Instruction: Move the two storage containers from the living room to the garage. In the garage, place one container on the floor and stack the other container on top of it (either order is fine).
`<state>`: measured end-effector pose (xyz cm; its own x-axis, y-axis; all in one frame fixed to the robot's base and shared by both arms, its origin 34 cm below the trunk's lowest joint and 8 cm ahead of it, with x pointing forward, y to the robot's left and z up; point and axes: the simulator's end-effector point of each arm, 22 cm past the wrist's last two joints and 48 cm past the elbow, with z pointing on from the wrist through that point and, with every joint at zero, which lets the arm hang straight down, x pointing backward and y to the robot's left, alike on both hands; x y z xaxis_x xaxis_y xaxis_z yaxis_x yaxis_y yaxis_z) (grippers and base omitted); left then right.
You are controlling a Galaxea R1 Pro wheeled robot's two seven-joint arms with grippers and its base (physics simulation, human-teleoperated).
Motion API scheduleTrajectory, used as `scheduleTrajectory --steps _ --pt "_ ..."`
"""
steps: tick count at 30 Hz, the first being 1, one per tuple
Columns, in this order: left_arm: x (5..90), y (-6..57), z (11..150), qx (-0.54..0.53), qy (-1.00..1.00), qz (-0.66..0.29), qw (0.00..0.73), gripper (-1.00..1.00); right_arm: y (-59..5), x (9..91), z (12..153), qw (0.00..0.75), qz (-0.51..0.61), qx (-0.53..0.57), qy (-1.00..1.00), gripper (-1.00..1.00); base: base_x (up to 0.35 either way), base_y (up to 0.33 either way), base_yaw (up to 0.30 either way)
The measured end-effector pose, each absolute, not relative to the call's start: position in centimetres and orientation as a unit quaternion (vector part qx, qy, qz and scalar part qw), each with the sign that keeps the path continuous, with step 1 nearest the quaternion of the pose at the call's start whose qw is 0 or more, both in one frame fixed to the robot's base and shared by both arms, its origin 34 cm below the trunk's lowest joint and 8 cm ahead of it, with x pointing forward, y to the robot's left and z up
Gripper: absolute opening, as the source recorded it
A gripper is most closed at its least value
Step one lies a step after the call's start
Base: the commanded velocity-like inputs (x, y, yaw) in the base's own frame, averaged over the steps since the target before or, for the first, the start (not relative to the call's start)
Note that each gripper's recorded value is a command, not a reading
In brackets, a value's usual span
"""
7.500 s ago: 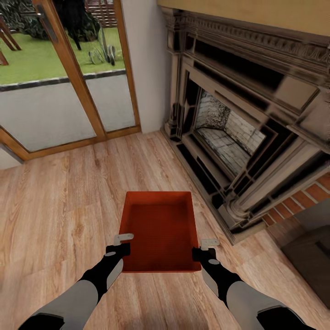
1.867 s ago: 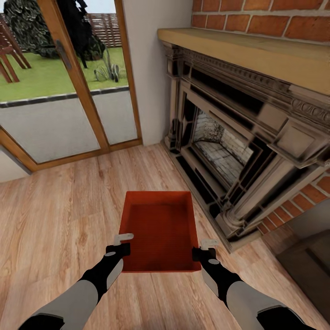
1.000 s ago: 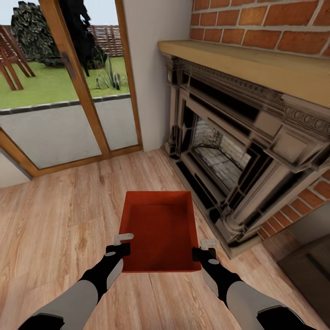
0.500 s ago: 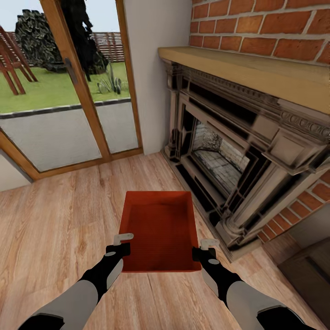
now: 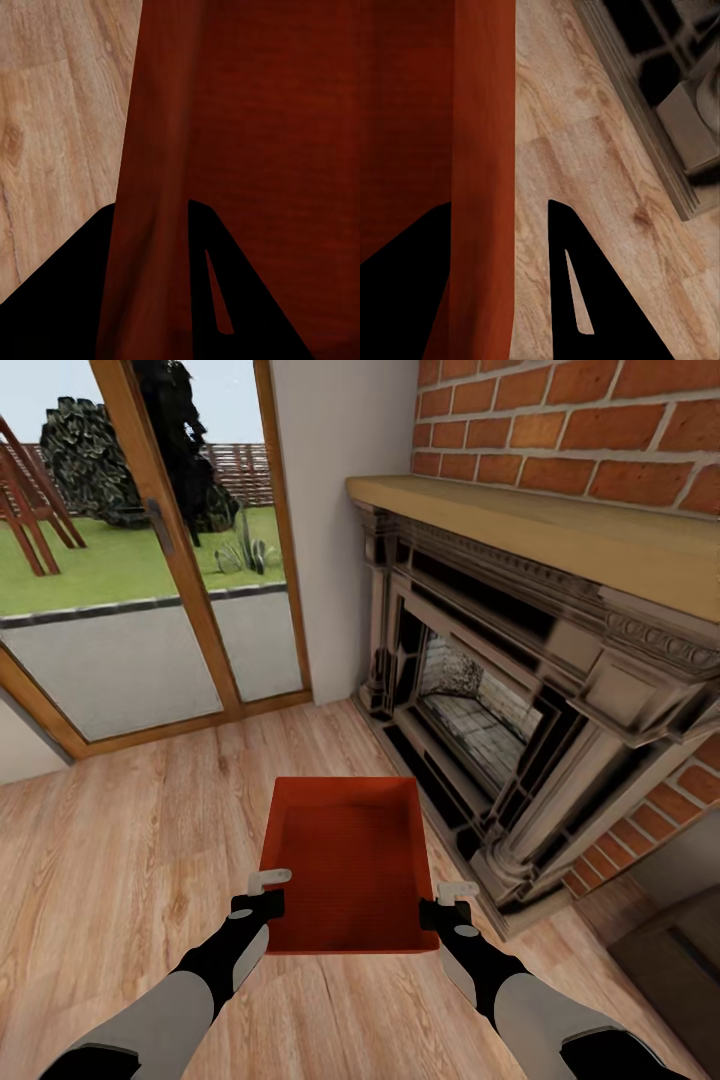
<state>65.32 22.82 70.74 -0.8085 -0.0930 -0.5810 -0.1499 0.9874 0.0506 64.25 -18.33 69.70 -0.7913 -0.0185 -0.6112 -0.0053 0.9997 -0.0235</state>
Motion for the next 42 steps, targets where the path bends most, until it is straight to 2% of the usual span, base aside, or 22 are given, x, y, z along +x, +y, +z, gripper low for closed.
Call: scheduleTrajectory --steps 42 --pt "67.1 22.8 74.4 -0.065 0.939 0.045 0.334 -1.0 -18.3 66.1 73.3 0.354 -0.01 -0.006 0.935 -1.0 0.0 0.0 0.0"
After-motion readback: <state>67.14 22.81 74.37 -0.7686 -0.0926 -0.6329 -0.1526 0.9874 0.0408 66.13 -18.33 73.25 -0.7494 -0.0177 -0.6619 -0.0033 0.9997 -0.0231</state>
